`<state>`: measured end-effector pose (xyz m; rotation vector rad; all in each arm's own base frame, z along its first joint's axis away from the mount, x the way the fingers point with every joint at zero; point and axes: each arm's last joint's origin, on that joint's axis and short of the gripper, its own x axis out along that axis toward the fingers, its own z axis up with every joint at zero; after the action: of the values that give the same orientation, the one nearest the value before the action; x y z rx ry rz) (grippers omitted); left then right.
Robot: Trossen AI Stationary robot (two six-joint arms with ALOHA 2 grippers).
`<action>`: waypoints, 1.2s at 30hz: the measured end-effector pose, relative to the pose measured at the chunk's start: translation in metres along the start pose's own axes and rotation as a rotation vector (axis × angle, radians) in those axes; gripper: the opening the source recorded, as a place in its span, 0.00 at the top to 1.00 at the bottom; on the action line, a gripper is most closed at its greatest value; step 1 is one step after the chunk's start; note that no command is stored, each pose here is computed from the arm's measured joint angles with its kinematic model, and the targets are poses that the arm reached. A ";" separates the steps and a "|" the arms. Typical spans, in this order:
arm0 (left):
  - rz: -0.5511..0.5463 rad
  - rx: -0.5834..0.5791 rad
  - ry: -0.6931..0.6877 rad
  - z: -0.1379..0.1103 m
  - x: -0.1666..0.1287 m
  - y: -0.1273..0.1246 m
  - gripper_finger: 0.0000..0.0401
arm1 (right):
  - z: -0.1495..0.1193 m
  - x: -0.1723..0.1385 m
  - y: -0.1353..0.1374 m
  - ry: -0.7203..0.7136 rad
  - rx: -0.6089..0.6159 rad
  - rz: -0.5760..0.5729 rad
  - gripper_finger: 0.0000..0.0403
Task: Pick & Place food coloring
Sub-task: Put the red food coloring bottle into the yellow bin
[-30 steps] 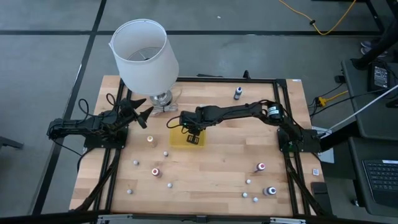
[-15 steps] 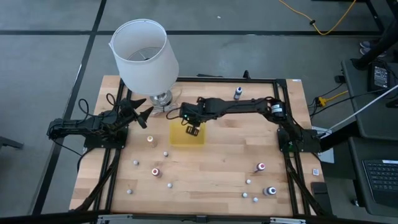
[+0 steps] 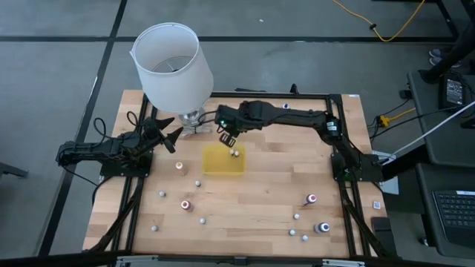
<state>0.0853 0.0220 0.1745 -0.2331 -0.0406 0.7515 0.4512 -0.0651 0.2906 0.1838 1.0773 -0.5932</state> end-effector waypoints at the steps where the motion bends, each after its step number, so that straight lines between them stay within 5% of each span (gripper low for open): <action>1: 0.000 0.000 0.000 0.000 0.000 0.000 0.22 | -0.001 0.000 -0.004 0.018 0.027 -0.017 0.66; 6: 0.000 0.000 0.000 0.000 0.000 0.000 0.22 | -0.001 0.006 -0.026 0.076 0.181 -0.092 0.52; 13: 0.000 0.000 0.000 0.000 0.000 0.000 0.22 | 0.008 0.021 -0.050 0.047 0.240 -0.098 0.40; 36: -0.001 0.000 0.000 0.000 0.000 0.000 0.22 | -0.033 0.065 -0.062 -0.016 0.067 0.057 0.39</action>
<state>0.0853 0.0220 0.1745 -0.2332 -0.0406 0.7510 0.4142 -0.1267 0.2277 0.2668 1.0341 -0.5792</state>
